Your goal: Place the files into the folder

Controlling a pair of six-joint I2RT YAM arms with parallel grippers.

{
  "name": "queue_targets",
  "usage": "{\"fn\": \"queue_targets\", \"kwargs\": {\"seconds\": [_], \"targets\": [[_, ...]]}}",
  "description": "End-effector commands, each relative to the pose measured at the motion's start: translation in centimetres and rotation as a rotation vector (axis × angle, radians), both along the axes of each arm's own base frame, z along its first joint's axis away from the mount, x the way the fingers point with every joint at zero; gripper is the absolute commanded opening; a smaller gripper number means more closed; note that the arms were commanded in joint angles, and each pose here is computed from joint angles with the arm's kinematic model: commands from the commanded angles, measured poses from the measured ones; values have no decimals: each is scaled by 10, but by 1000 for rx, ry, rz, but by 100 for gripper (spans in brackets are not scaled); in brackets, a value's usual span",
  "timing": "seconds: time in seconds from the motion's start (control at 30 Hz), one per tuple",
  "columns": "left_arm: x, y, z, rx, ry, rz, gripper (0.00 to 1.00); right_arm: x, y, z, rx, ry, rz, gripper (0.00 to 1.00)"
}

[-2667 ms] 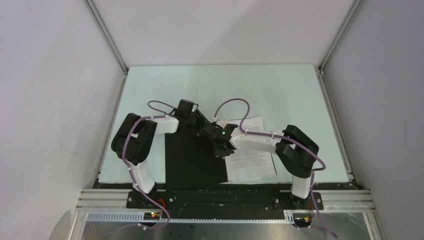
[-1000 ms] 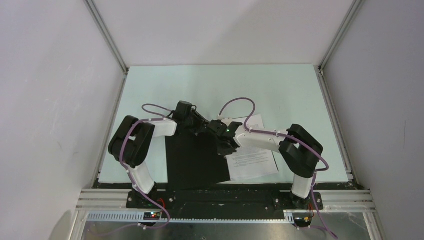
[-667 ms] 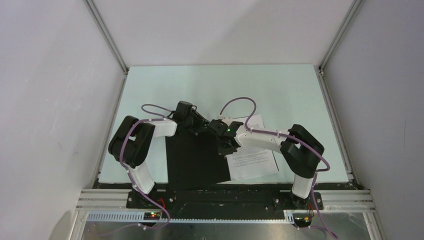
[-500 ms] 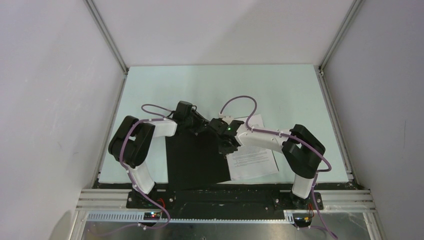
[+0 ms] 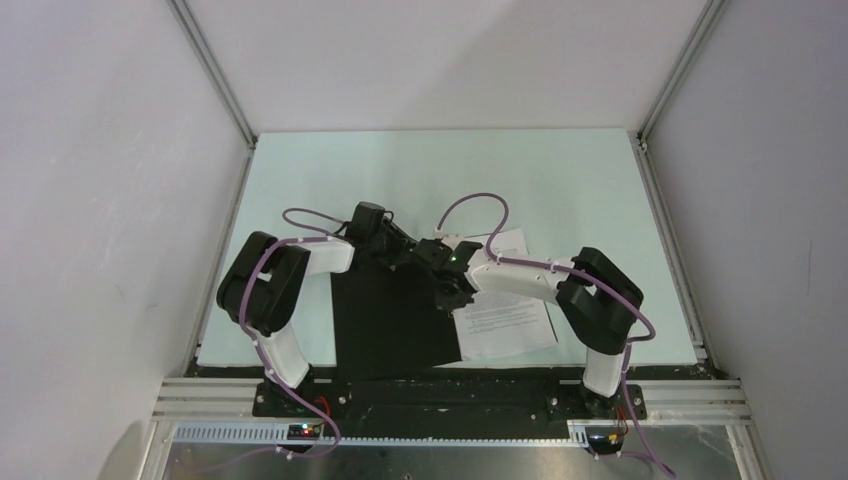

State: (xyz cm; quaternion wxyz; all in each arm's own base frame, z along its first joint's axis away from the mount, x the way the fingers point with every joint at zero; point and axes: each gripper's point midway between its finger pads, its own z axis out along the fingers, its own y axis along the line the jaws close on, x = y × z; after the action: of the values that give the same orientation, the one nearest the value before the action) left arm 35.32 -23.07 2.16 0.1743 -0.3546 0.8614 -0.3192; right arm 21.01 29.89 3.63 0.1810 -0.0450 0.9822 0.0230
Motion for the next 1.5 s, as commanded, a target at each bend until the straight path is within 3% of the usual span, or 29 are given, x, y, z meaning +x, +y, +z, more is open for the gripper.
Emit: {"fn": "queue_targets", "kwargs": {"seconds": [0.0, 0.47, 1.47], "targets": [[-38, 53, -67, 267, 183, 65, 52, -20, -53, -30, -253, 87, 22, 0], [-39, 54, -70, 269, 191, 70, 52, -26, -44, -43, -239, 110, 44, 0], [-39, 50, -69, 268, 179, 55, 52, -21, -25, -13, -118, 54, 63, 2]]}}
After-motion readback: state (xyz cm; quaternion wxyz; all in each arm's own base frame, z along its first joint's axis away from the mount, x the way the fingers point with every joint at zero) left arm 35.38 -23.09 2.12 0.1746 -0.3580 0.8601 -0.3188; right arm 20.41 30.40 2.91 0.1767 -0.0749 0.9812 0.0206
